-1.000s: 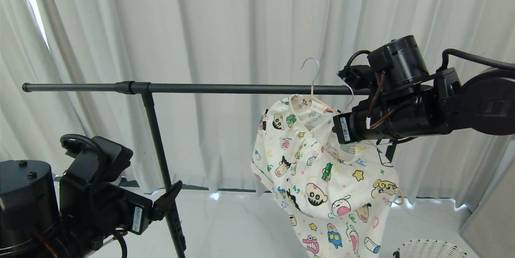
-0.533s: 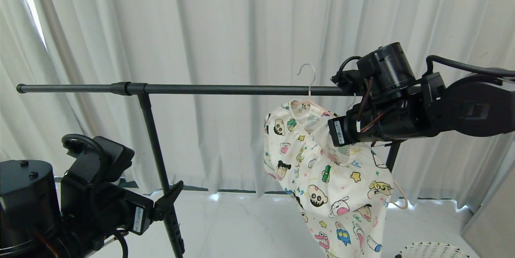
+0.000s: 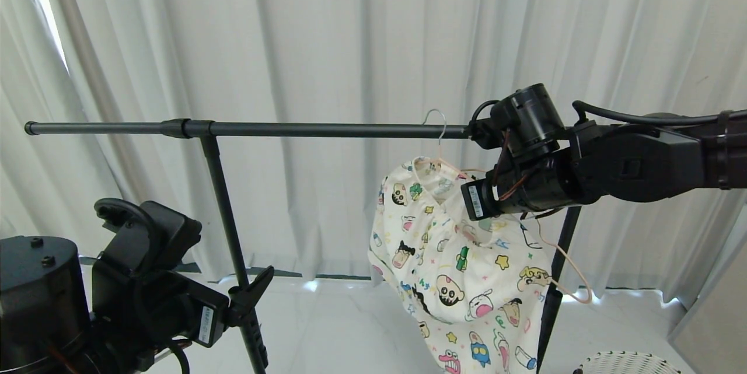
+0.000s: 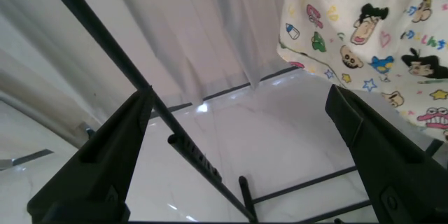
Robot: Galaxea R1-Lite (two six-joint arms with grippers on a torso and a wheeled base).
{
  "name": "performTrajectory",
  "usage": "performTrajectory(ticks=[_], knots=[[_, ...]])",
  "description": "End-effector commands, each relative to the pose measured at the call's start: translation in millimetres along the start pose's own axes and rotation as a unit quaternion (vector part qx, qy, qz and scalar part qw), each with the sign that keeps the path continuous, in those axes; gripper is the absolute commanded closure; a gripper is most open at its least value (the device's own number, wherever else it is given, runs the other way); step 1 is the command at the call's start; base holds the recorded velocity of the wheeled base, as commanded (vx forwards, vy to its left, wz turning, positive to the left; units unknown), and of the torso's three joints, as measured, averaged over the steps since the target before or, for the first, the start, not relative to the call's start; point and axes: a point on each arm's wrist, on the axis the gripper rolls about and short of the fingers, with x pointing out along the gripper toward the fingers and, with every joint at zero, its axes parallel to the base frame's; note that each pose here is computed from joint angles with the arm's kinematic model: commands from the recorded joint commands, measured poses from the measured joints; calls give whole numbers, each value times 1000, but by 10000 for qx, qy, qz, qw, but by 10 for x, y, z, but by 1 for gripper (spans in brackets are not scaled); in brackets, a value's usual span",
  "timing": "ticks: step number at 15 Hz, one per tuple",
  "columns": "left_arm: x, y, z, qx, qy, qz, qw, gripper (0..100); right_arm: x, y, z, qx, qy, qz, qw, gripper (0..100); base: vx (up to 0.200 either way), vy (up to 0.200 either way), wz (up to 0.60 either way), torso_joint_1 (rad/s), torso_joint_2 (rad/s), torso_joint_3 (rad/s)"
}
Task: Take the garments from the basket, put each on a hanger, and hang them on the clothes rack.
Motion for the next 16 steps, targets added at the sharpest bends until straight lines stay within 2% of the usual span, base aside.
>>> performTrajectory(ticks=[1,13,14,16], knots=[[1,-18,1,18,-4,-46,10000,0,71,8,-34,-22,98,-21,9999,100,0,0,0,0,0,0],[-4,-18,-6,13,3,-47,10000,0,82,-17,-20,41,95,-58,9999,100,0,0,0,0,0,0],[-6,-16,-5,10,-3,-38,10000,0,82,-18,-26,42,124,-65,9999,0,0,0,0,0,0,0],[-6,-17,-5,10,-4,-46,10000,0,76,-18,-18,44,117,-63,9999,0,0,0,0,0,0,0]])
